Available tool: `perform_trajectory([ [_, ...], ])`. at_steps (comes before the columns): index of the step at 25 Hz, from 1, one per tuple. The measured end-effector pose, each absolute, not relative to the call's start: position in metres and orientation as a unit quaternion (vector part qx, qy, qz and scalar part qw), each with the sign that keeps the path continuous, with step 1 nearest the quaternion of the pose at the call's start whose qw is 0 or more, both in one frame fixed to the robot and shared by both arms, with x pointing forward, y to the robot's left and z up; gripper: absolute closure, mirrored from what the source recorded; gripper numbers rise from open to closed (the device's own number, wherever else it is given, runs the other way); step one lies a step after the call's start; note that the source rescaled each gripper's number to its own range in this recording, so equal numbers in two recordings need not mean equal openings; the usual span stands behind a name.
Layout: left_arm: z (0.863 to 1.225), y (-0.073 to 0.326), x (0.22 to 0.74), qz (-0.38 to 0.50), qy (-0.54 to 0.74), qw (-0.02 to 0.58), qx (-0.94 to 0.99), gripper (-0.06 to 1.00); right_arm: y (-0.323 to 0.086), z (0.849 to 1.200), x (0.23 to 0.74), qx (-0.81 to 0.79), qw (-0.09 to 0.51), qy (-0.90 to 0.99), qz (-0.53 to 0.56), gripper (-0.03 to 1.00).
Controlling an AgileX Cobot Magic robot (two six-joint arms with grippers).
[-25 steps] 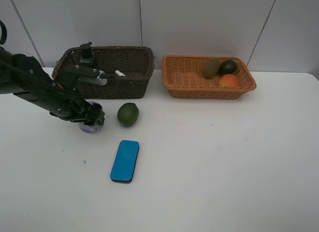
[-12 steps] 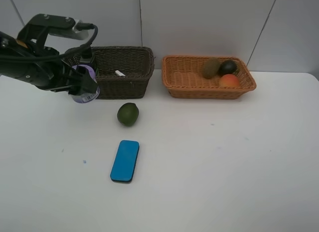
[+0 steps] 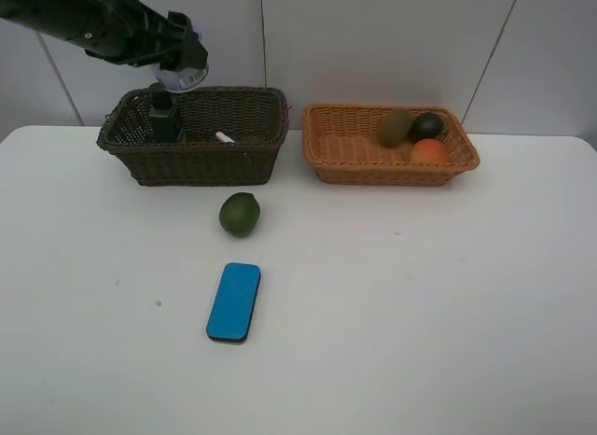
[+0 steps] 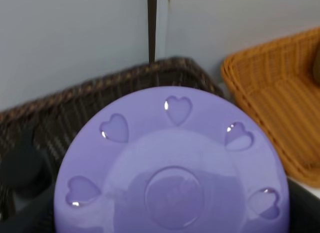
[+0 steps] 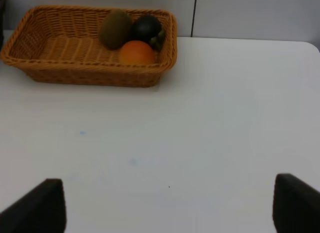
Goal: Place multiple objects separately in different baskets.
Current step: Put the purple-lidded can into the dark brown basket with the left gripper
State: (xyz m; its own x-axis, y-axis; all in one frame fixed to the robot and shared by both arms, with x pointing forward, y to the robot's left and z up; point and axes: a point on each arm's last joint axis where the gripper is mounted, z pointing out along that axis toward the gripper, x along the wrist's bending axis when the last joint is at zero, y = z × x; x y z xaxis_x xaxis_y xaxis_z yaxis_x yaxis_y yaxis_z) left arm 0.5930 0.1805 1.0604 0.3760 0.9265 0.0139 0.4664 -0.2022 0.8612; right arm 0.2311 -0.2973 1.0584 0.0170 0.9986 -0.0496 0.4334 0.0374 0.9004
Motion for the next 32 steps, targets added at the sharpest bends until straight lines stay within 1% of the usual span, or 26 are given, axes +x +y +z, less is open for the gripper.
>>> perform_trajectory([
  [3,1.060,0.169,0.626,0.281,0.478,0.410,0.724,-0.04,-0.297,1.058,0.231,0.594,0.394,0.603,0.358,-0.03],
  [7,1.050,0.155,0.664,0.272,0.467,0.396,0.742,-0.04,-0.297,1.058,0.231,0.594,0.394,0.603,0.358,-0.03],
  [11,1.024,0.147,0.685,0.248,0.466,0.364,0.767,-0.04,-0.297,1.058,0.231,0.594,0.394,0.603,0.358,-0.03],
  [17,0.976,0.144,0.695,0.213,0.484,0.319,0.786,-0.04,-0.297,1.058,0.231,0.594,0.394,0.603,0.358,-0.03],
  [20,0.962,0.144,0.697,0.205,0.490,0.310,0.789,-0.04,-0.297,1.058,0.231,0.594,0.394,0.603,0.358,-0.03],
  [23,0.957,0.144,0.698,0.202,0.490,0.304,0.791,-0.04,-0.297,1.058,0.231,0.594,0.394,0.603,0.358,-0.03],
  [32,0.956,0.144,0.698,0.205,0.487,0.302,0.793,-0.04,-0.297,1.058,0.231,0.594,0.394,0.603,0.358,-0.03],
])
